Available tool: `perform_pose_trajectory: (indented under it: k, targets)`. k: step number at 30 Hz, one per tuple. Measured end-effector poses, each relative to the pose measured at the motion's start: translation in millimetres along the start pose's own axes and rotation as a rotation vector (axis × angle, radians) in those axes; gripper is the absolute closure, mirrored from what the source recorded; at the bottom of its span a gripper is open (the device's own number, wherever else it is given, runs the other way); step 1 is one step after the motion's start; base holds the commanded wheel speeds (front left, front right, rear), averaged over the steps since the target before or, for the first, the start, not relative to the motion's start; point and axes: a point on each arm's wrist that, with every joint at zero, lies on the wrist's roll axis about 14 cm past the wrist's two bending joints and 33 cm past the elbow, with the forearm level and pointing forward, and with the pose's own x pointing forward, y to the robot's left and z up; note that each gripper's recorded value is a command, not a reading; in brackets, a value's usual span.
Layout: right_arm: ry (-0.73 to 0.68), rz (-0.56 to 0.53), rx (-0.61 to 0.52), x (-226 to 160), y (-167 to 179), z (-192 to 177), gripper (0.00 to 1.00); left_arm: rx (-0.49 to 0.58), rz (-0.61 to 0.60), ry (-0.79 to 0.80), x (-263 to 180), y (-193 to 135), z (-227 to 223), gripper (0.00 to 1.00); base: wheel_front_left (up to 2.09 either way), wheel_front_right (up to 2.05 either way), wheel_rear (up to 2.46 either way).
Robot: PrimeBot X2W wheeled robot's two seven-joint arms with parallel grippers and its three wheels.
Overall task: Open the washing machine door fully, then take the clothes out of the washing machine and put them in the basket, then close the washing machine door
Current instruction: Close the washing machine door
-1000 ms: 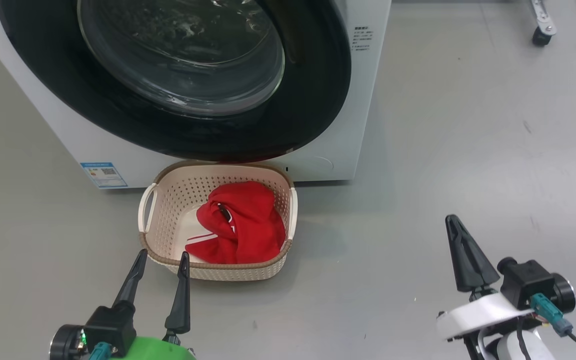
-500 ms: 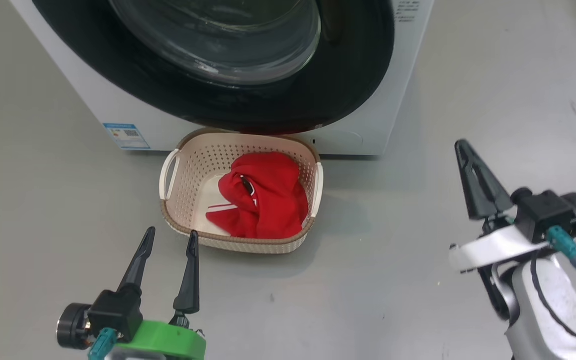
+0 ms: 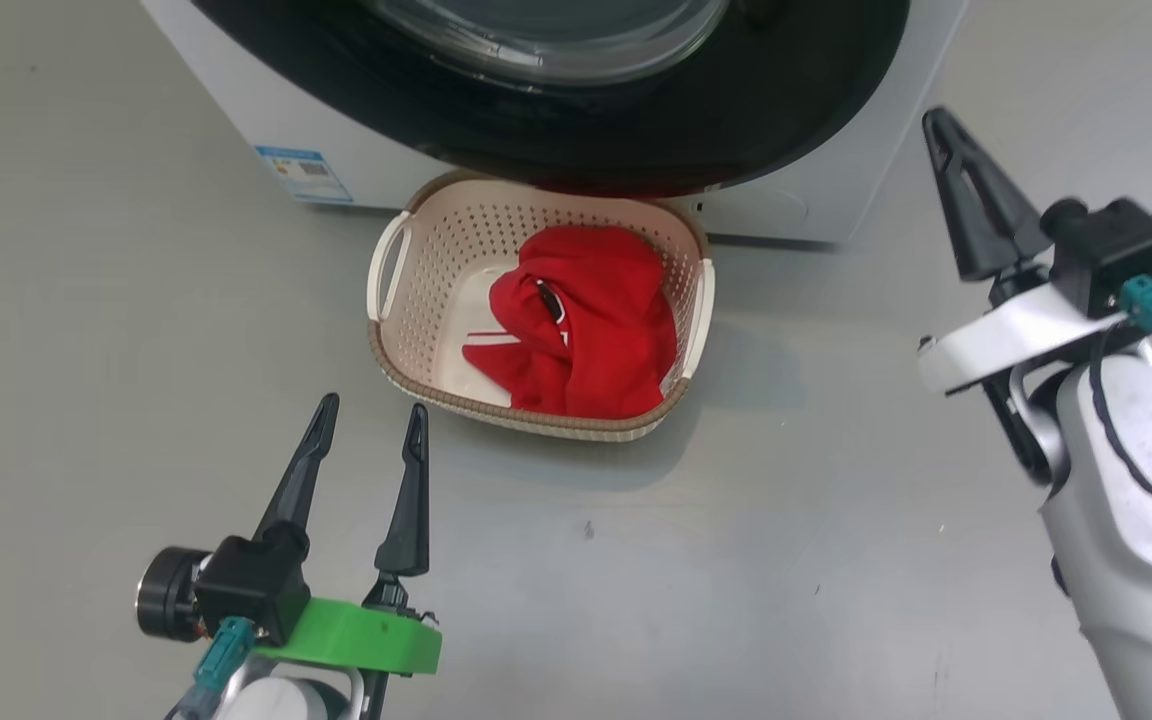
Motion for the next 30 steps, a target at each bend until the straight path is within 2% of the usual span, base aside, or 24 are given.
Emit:
perform_pose_trajectory:
  k: [12, 30]
  targets:
    - [-0.041, 0.065, -0.045, 62, -9, -1, 1.00, 0.011, 0.024, 0.002, 20, 5, -4, 0.00, 0.00, 0.00, 0.00]
    - [-0.023, 0.116, -0.028, 107, -5, -28, 1.00, 0.044, 0.080, 0.026, 26, 24, -11, 0.00, 0.00, 0.00, 0.00]
